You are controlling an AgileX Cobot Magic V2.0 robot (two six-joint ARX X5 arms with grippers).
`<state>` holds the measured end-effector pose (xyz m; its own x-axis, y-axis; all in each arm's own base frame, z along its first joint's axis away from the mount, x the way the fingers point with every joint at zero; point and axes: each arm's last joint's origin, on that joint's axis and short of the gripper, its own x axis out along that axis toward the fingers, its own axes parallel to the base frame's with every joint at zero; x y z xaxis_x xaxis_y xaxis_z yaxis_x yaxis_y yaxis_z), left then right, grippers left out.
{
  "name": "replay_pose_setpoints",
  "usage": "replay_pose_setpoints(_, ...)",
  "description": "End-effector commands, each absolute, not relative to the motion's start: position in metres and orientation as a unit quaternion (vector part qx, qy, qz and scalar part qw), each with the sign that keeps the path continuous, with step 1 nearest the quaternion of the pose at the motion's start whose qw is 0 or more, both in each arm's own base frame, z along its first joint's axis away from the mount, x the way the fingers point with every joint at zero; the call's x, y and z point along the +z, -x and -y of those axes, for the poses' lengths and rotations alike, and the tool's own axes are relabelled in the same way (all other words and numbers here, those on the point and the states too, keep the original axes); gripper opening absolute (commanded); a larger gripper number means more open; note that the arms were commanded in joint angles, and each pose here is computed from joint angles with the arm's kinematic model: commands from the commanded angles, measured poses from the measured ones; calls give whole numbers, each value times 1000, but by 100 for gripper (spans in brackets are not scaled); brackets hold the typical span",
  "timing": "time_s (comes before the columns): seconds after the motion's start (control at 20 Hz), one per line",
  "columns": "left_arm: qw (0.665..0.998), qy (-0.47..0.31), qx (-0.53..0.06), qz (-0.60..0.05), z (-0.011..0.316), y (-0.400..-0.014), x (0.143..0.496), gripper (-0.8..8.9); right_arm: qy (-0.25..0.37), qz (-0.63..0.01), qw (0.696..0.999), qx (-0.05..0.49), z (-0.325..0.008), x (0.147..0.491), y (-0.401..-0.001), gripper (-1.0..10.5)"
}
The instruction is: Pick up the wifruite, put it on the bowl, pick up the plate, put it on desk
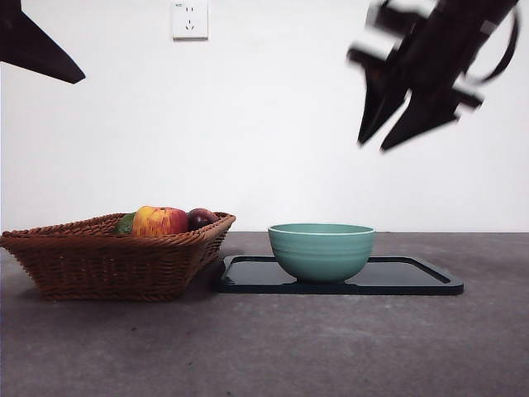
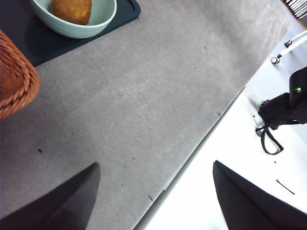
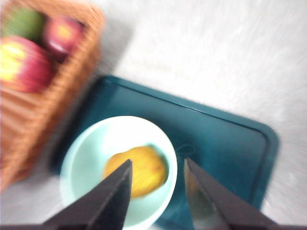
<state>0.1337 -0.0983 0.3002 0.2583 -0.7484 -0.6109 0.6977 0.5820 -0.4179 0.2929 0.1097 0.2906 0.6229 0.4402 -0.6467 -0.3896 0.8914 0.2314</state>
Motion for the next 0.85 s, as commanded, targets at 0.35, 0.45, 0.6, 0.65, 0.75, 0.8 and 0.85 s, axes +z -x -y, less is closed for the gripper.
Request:
replay_pose_setpoints(0.35, 792, 22, -467, -393, 100, -135, 302, 375, -25, -353, 899, 256, -78, 359, -193, 176)
replay_pose_setpoints(0.45, 792, 22, -467, -393, 100, -135, 302, 375, -23, -360, 893, 268, -75, 357, -174, 176)
replay_pose_setpoints(0.6, 792, 22, -467, -393, 100, -135, 302, 375, -22, -359, 885, 295, -73, 344, -150, 176)
replay_pose_setpoints(0.65, 792, 22, -467, -393, 100, -135, 302, 375, -22, -360, 881, 306, -72, 337, -142, 175)
replay_pose_setpoints(0.75, 792, 22, -467, -393, 100, -135, 302, 375, -24, -362, 871, 332, -70, 324, -126, 175)
replay_pose_setpoints(0.8, 792, 22, -467, -393, 100, -135, 302, 375, -25, -362, 865, 346, -68, 317, -118, 175)
replay_pose_setpoints(0.85, 792, 22, -467, -393, 100, -135, 302, 375, -26, -362, 862, 354, -67, 312, -112, 175)
